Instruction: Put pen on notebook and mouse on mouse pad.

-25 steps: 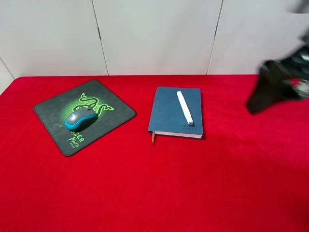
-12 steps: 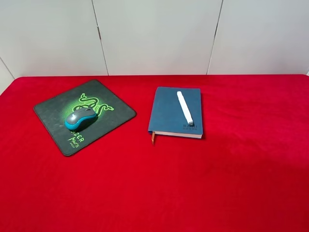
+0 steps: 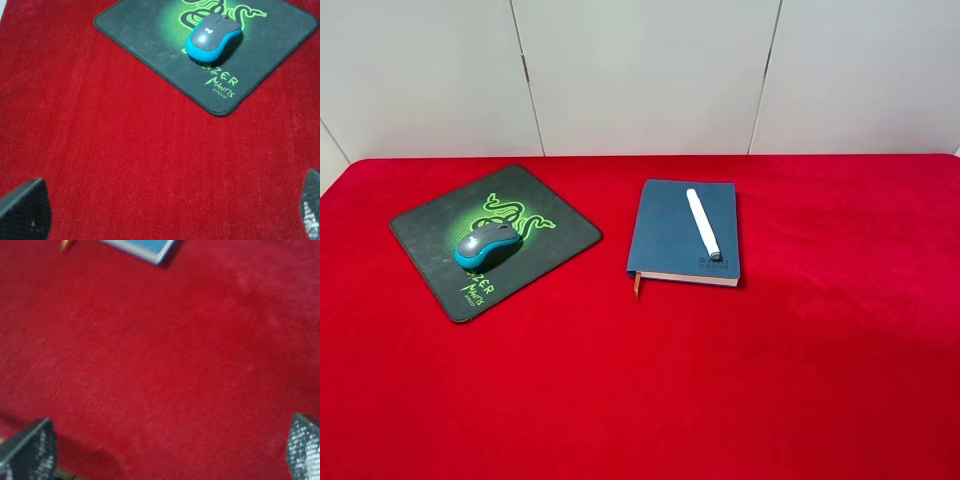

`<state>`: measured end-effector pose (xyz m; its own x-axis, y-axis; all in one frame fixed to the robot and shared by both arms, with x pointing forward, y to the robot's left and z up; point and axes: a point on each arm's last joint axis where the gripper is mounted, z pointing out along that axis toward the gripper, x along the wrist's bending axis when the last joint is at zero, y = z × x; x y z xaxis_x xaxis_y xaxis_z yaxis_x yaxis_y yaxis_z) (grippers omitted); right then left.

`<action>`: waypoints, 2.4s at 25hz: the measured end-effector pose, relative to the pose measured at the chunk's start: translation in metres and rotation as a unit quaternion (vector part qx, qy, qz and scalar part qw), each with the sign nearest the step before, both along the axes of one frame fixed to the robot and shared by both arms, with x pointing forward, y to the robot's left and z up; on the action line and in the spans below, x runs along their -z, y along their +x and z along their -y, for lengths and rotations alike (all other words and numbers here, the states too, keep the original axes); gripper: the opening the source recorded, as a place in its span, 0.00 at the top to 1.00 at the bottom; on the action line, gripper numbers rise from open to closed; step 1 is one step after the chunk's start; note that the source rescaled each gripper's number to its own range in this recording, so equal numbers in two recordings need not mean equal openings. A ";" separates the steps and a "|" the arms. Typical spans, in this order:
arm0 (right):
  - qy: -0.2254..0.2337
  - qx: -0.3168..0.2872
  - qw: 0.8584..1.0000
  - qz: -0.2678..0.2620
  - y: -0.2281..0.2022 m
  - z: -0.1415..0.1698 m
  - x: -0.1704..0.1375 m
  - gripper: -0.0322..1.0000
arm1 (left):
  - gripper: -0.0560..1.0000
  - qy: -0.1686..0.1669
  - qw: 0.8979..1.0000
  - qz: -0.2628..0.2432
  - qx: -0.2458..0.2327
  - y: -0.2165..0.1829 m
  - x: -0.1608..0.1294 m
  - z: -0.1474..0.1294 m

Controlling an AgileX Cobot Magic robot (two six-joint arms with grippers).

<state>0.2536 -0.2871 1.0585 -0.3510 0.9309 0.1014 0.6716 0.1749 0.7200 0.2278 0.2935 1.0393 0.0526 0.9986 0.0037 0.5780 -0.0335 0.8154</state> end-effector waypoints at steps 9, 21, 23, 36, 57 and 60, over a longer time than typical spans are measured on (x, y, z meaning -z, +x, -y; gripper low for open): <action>0.012 0.098 0.993 0.067 0.004 0.003 0.000 0.00 | 0.00 0.000 1.000 0.000 0.000 0.000 0.000 0.000; 0.007 0.137 0.984 0.117 0.009 0.007 -0.007 0.00 | 0.00 0.000 1.000 0.000 0.000 0.000 0.000 0.000; -0.009 0.142 0.982 0.124 0.009 0.009 -0.007 0.00 | 0.00 0.000 1.000 0.000 0.000 0.000 0.000 0.000; -0.021 0.164 0.972 0.167 -0.017 0.014 0.006 0.00 | 0.00 0.000 1.000 0.000 0.000 0.000 0.000 0.000; -0.025 0.189 0.968 0.166 -0.017 0.012 0.006 0.00 | 0.00 0.001 1.000 0.000 -0.001 0.000 0.000 0.000; -0.025 0.189 0.968 0.166 -0.017 0.012 0.006 0.00 | 0.00 0.001 1.000 0.000 -0.001 0.000 0.000 0.000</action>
